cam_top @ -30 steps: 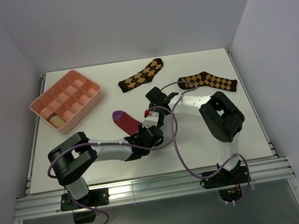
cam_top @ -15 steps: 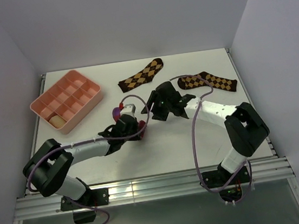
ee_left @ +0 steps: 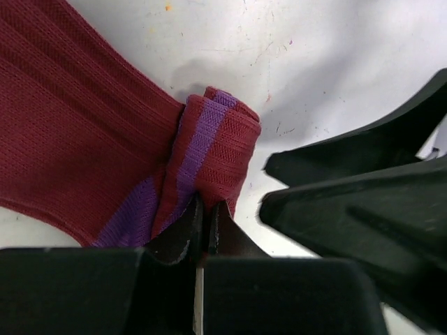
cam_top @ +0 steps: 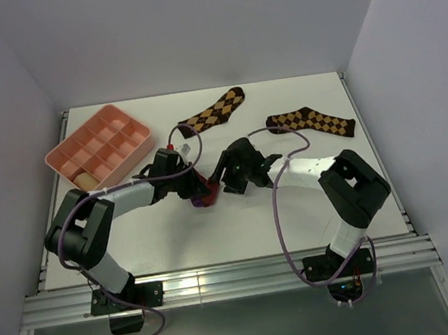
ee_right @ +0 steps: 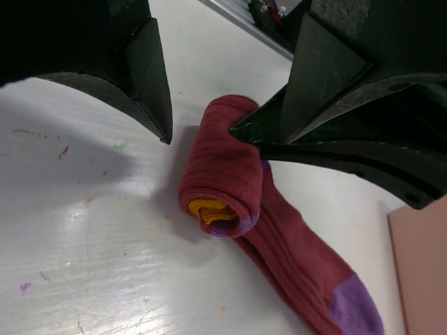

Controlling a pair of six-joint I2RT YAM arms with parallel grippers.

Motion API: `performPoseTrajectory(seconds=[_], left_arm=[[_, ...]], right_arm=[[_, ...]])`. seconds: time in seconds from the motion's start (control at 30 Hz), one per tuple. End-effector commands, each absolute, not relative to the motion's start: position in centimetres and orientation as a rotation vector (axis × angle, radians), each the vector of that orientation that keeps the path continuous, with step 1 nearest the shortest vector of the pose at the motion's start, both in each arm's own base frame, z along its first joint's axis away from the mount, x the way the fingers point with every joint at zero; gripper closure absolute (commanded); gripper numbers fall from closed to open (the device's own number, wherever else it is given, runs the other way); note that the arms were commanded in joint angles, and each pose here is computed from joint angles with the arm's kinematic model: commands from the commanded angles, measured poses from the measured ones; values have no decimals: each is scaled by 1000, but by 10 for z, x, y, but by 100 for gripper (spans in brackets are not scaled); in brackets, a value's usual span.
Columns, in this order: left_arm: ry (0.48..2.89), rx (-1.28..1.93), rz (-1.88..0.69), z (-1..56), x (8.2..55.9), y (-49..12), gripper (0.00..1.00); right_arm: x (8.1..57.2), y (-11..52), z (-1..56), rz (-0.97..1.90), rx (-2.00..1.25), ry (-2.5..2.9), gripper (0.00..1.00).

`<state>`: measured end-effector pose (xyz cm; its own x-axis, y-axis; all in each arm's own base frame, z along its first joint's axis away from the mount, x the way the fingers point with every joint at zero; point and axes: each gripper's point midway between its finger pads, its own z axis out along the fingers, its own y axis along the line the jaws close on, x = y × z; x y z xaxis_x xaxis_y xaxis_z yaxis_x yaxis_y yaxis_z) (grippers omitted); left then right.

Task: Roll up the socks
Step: Roll the sock at the center of the board.

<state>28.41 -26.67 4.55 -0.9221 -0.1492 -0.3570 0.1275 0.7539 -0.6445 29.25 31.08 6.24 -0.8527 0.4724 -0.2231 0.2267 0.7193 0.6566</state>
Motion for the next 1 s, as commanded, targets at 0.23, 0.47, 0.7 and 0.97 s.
performPoseTrajectory(seconds=[0.23, 0.47, 0.7, 0.97], left_arm=[[2723, 19, -1036, 35, 277, -266, 99], [2733, 24, -1056, 35, 279, -269, 99], [2744, 32, -1047, 33, 278, -268, 99], [2513, -13, -858, 81, 313, -248, 62]], right_arm=[[305, 331, 48, 899, 604, 2523, 34], [308, 330, 30, 869, 676, 2526, 37], [312, 336, 25, 878, 685, 2537, 45], [297, 319, 11, 779, 722, 2629, 100]])
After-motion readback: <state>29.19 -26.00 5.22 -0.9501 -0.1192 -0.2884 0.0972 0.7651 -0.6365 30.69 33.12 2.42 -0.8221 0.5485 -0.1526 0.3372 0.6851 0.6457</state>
